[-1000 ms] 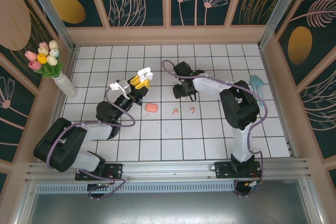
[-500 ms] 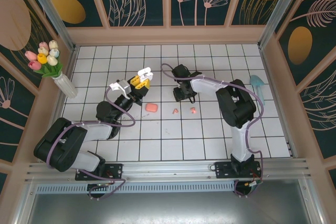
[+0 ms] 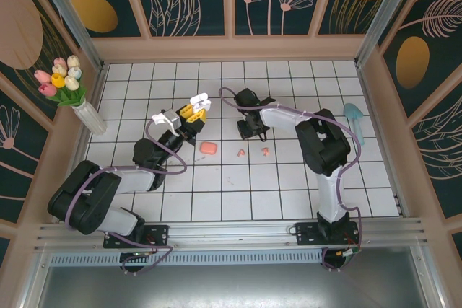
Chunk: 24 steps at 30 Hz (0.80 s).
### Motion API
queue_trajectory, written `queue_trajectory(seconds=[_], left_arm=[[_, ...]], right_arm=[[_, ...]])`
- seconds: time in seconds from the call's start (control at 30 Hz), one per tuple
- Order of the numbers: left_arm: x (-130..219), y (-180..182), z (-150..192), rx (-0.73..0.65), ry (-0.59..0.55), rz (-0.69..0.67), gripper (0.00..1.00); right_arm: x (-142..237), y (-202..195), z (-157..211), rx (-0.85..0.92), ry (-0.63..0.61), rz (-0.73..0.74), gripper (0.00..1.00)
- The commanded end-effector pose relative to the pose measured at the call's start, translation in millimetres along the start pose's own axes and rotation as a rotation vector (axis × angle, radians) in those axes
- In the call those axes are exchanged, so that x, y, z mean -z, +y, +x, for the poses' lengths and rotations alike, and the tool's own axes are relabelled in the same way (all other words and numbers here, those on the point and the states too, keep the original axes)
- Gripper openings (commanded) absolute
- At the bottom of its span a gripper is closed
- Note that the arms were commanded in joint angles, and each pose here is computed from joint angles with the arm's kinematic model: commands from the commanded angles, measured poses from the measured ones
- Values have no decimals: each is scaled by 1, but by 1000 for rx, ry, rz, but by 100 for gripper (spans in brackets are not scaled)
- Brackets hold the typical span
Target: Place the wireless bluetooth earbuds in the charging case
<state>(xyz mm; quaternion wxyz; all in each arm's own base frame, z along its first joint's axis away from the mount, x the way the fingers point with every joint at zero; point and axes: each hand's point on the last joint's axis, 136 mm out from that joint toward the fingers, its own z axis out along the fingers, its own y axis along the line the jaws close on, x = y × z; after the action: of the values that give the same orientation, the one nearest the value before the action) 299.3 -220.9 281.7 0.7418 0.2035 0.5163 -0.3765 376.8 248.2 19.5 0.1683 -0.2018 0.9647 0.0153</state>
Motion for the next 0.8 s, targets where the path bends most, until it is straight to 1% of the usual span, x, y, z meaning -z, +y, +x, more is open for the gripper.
queue_trajectory(seconds=[0.0,0.2,0.77], left_arm=[[-4,-9,-33,-32,-128,42,0],[-4,-10,-35,-31,-132,45,0],[-5,-10,-35,-24,-134,49,0]], right_arm=[[-5,-8,17,15,71,44,44],[-3,-9,21,1,82,39,42],[3,-13,28,-38,82,28,42]])
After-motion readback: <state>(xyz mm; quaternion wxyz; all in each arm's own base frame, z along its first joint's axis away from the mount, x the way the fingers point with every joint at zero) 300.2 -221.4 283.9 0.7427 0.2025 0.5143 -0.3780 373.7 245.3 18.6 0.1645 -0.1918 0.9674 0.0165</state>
